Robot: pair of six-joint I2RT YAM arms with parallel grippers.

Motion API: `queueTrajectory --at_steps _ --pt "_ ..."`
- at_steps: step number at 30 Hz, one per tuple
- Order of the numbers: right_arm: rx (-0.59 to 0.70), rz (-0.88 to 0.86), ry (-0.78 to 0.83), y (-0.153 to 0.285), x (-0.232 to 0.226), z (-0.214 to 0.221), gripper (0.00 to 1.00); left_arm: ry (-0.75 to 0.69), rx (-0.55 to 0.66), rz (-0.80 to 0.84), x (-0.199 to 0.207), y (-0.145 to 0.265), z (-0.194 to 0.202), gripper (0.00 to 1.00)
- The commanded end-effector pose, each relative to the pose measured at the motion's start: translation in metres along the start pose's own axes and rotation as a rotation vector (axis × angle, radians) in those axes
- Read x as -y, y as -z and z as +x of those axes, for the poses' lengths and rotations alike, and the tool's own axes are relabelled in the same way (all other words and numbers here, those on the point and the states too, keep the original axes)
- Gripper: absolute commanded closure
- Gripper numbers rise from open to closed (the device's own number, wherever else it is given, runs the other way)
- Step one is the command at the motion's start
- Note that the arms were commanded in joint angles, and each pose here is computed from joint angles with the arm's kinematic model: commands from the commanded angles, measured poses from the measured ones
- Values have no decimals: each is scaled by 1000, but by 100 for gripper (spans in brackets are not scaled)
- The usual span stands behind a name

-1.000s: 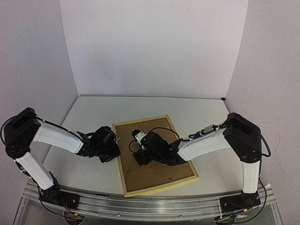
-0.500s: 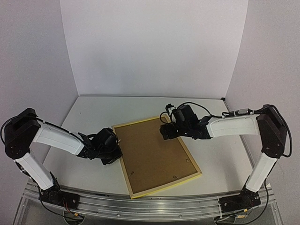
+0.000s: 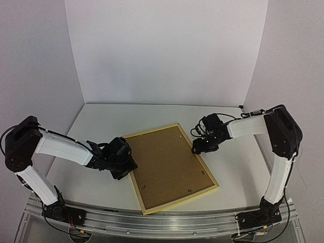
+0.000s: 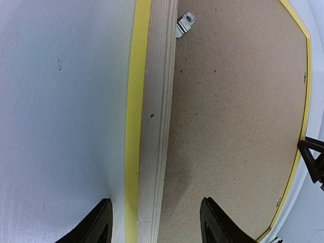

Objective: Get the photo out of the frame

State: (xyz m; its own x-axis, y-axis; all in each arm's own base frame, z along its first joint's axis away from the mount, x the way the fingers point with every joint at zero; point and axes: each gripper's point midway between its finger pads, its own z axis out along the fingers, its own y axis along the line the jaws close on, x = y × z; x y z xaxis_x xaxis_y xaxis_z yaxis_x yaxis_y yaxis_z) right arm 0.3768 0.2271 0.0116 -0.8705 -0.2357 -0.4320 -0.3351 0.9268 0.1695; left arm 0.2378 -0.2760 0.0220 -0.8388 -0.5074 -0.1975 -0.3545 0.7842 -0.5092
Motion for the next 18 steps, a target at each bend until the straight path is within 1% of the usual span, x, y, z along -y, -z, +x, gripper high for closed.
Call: queueTrajectory --at_steps 1,2,3,4,6,9,11,14,17,18 --pt "-67 -98 40 -15 -19 6 35 -55 43 -74 2 15 -12 20" --pt "-70 -94 48 -17 -19 6 38 -62 59 -66 8 19 -16 10" --pt "-70 -88 61 -18 -18 5 42 -69 80 -74 9 23 -21 3" --pt "-74 -84 80 -19 -17 5 46 -76 105 -85 11 28 -27 1" --pt "-76 -101 120 -20 -20 1 61 -78 151 -111 12 36 -40 0" --pt "-102 -158 214 -23 -30 1 79 -58 184 -113 11 44 -61 0" --pt "-121 -175 258 -25 -32 0 85 -44 184 -101 7 46 -73 0" --pt "-117 -190 296 -26 -34 -13 94 -28 181 -71 1 45 -88 0" --pt "-115 -200 373 -26 -38 -26 100 -18 183 -103 -11 43 -99 1" --pt "-112 -205 406 -25 -40 -30 100 -20 181 -107 -13 41 -102 0"
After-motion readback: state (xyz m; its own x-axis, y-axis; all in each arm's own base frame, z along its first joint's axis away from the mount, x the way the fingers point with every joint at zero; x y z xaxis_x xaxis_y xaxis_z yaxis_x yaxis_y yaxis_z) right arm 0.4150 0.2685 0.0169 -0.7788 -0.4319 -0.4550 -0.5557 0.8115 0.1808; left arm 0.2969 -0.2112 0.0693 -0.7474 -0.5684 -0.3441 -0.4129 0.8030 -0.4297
